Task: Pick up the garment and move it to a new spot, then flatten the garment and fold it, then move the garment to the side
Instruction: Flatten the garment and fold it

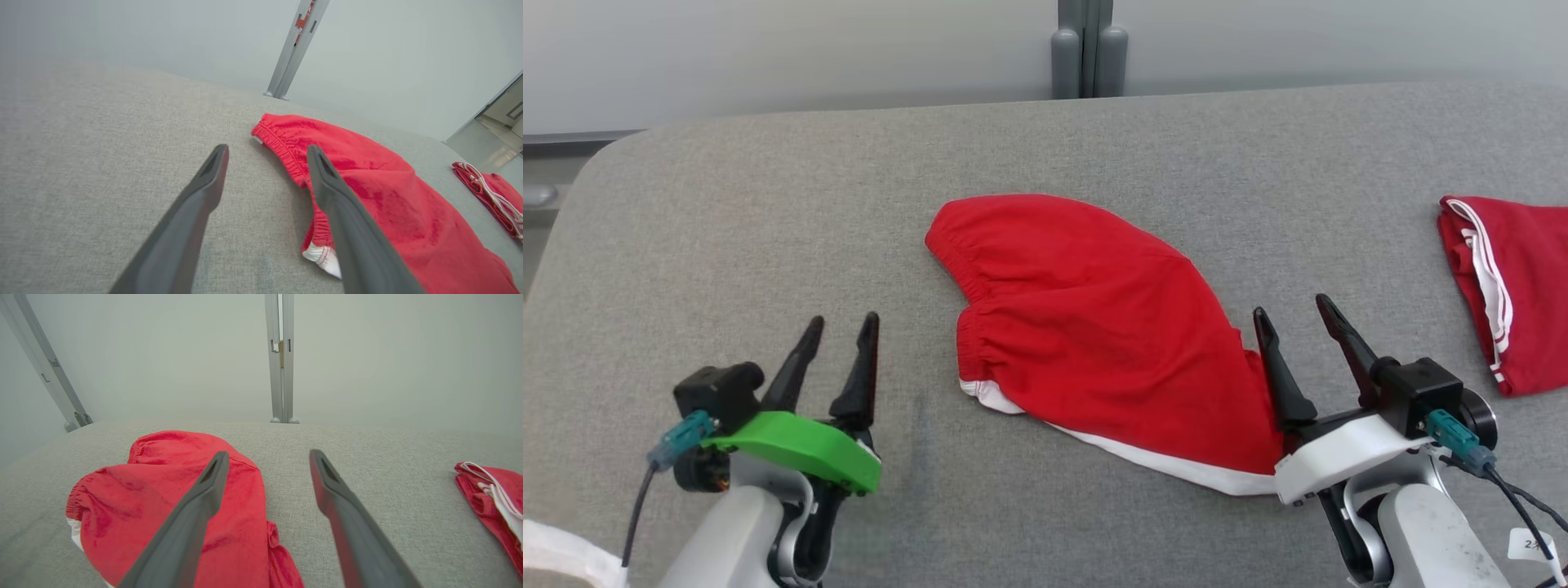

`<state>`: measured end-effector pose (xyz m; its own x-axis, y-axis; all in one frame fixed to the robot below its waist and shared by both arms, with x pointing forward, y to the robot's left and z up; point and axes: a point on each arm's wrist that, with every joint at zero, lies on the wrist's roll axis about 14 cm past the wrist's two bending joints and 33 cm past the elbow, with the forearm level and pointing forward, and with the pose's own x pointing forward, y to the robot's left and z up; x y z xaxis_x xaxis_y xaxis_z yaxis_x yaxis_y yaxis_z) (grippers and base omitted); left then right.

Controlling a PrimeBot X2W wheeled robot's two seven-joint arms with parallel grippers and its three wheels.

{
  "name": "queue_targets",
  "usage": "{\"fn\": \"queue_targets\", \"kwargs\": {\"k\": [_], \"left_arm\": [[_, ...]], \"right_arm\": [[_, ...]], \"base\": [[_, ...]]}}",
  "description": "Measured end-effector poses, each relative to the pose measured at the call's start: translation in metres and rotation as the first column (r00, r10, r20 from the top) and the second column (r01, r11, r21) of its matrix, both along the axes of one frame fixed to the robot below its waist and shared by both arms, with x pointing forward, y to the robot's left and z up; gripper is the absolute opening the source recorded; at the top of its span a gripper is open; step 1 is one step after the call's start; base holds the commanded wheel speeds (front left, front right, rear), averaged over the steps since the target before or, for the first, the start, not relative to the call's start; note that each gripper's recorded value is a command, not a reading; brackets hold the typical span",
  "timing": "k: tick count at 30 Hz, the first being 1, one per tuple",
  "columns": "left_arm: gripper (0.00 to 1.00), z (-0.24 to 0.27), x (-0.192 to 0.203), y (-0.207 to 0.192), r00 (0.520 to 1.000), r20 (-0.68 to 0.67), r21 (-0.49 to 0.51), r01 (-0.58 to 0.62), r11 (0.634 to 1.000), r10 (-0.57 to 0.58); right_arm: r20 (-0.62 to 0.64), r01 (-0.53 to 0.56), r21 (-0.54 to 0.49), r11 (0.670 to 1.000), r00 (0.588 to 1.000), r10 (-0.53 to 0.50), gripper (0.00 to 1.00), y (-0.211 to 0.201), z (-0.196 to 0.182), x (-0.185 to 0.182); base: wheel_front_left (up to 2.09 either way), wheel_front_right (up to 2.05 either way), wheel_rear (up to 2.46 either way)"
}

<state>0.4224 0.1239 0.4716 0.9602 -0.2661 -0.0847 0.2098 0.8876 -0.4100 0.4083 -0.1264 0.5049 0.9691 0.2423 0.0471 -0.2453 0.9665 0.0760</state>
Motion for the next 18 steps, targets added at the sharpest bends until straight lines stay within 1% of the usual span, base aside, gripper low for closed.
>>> {"fn": "queue_targets", "kwargs": {"k": [3,5,8,10,13,18], "left_arm": [[1.00,0.039,0.004,0.026,0.986,0.133,-0.009,-0.096,0.995,0.096],[1.00,0.051,-0.001,0.038,0.973,0.185,0.002,-0.142,0.990,0.140],[1.00,0.056,-0.013,0.050,0.959,0.228,0.041,-0.180,0.983,0.166],[1.00,0.056,-0.020,0.056,0.953,0.244,0.078,-0.202,0.976,0.177],[1.00,0.046,-0.032,0.062,0.954,0.233,0.130,-0.221,0.967,0.187],[1.00,0.034,-0.044,0.065,0.958,0.207,0.151,-0.232,0.961,0.199]], "right_arm": [[0.005,0.007,-0.005,1.000,1.000,-0.007,1.00,-0.004,0.002,-0.001],[0.008,0.008,-0.009,1.000,1.000,-0.008,1.00,-0.005,0.004,-0.002],[0.013,0.011,-0.014,1.000,1.000,-0.011,1.00,-0.007,0.007,-0.004],[0.017,0.016,-0.015,1.000,1.000,-0.016,1.00,-0.009,0.009,-0.005],[0.009,0.029,-0.020,0.999,1.000,-0.028,1.00,-0.014,0.008,-0.007],[-0.059,0.050,-0.040,0.998,0.997,-0.053,1.00,-0.024,-0.004,-0.009]], "base": [[0.00,0.00,0.00],[0.00,0.00,0.00],[0.00,0.00,0.00],[0.00,0.00,0.00],[0.00,0.00,0.00],[0.00,0.00,0.00]]}}
